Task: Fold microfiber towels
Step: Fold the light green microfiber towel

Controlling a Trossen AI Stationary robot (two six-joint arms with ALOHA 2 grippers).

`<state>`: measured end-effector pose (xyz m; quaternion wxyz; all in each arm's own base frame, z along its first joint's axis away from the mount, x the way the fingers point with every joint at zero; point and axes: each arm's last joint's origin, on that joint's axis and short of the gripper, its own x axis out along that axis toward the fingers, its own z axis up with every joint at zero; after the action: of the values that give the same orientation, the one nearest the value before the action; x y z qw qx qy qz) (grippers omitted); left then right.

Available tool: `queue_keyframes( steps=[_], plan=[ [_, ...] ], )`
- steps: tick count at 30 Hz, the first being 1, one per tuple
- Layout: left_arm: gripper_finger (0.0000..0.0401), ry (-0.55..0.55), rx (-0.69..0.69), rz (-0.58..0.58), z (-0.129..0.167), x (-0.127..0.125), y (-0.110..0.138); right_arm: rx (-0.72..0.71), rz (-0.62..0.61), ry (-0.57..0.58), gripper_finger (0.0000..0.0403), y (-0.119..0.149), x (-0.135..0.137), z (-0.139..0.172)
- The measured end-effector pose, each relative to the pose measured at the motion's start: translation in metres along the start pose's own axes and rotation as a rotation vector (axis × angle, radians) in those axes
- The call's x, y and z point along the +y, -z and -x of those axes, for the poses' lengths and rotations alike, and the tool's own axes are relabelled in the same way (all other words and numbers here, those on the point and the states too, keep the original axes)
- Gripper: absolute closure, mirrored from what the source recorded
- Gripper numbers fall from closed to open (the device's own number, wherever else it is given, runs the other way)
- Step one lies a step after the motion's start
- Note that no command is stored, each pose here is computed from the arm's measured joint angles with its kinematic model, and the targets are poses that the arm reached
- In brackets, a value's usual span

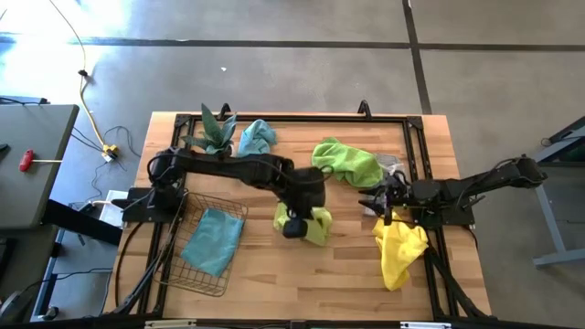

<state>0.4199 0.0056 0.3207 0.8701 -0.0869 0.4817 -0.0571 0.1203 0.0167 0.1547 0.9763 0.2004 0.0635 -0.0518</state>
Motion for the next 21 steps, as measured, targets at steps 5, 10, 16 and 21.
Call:
queue_keyframes(
  steps=[5,10,16,21],
  plan=[
    [0.0396,-0.02,-0.002,0.035,0.003,0.015,-0.001,-0.028,-0.041,-0.013,0.0215,-0.003,0.001,0.0],
    [0.0396,0.006,0.0,0.064,0.005,0.021,0.0,-0.088,-0.07,0.111,0.0215,-0.004,-0.002,0.0],
    [0.0396,0.068,-0.009,0.105,0.007,0.029,-0.002,-0.188,0.069,-0.075,0.0215,-0.017,0.01,-0.001],
    [0.0396,0.06,-0.047,0.125,0.009,0.037,-0.005,-0.298,0.245,-0.139,0.0215,-0.025,0.021,-0.002]
  ],
)
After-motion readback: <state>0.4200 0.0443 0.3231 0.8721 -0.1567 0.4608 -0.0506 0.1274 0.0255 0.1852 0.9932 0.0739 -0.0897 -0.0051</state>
